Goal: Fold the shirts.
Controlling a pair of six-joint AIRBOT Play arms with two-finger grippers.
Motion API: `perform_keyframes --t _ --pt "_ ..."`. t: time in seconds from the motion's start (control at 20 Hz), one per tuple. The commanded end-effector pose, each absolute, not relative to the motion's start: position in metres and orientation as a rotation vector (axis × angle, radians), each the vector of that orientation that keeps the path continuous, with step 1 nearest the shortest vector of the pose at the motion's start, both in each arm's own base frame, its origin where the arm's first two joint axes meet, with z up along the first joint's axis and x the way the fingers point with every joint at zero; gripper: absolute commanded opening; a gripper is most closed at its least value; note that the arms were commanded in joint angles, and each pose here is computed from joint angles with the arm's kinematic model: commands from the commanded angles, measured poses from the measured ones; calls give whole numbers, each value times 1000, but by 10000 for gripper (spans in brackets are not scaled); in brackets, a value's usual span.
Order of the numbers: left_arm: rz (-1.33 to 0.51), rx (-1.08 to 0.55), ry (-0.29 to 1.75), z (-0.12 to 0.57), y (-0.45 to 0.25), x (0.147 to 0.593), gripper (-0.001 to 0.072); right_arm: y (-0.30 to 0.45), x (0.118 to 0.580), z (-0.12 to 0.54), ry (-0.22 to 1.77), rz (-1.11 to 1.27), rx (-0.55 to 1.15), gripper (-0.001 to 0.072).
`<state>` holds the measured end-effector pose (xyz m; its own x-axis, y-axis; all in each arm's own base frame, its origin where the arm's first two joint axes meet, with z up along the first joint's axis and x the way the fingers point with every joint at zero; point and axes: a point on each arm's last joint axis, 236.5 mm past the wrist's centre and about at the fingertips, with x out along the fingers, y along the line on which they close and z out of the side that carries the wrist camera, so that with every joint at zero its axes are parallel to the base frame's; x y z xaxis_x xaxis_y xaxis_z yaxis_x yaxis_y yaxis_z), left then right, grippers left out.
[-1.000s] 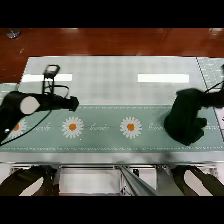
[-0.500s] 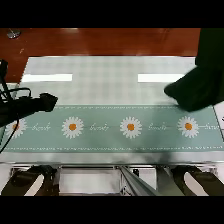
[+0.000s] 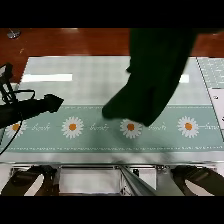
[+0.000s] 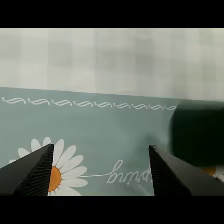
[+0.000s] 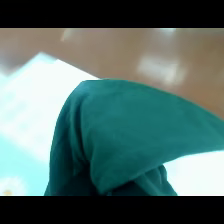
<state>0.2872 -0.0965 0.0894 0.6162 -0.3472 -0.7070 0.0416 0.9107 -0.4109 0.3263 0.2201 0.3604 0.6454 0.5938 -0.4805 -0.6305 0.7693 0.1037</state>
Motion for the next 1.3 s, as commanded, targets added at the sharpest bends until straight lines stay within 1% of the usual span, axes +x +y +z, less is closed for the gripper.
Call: perform_keyframes --t 0.0,0.1,0.2,0.3,0.35,0.4,0.45,0.55,0.65,0.75,0.8,0.85,0.95,1.0,1.05,1.15,1.25 --pt "-227 -370 930 75 -97 291 702 292 334 261 809 820 -149 24" --pt "-207 -353 958 64 -93 295 701 335 337 182 988 864 -181 25" --pt "-197 -349 989 54 -92 297 701 378 326 110 1144 925 -172 25" --pt "-193 -350 1011 47 -92 299 702 421 317 68 1224 979 -79 25" --pt "-192 -350 1014 45 -92 299 702 439 314 58 1248 1009 -11 37" --pt "-192 -348 1018 44 -93 299 702 452 310 54 1274 1027 61 306" --pt "-202 -330 1018 44 -93 299 702 452 313 55 1283 1033 95 632" --pt "-228 -287 1029 42 -93 295 702 423 332 66 1285 991 104 619" --pt "-210 -230 1061 35 -80 290 702 357 359 93 1277 915 100 618" --pt "-137 -231 1124 25 -54 280 702 253 383 118 1270 745 30 618" --pt "-118 -239 1173 19 -45 271 702 189 389 128 1271 606 -16 618" --pt "-110 -261 1243 10 -39 257 702 133 391 135 1268 474 -20 618" --pt "-165 -339 1363 -16 -53 229 702 44 374 137 1256 265 100 618" --pt "-197 -384 1407 -32 -65 215 701 21 361 128 1245 201 194 618" --pt "-231 -443 1439 -49 -80 202 702 8 345 114 1230 163 304 618" --pt "-255 -551 1445 -75 -99 189 701 7 311 76 1219 132 452 618" --pt "-217 -648 1391 -89 -106 195 702 16 279 32 1253 102 523 617"
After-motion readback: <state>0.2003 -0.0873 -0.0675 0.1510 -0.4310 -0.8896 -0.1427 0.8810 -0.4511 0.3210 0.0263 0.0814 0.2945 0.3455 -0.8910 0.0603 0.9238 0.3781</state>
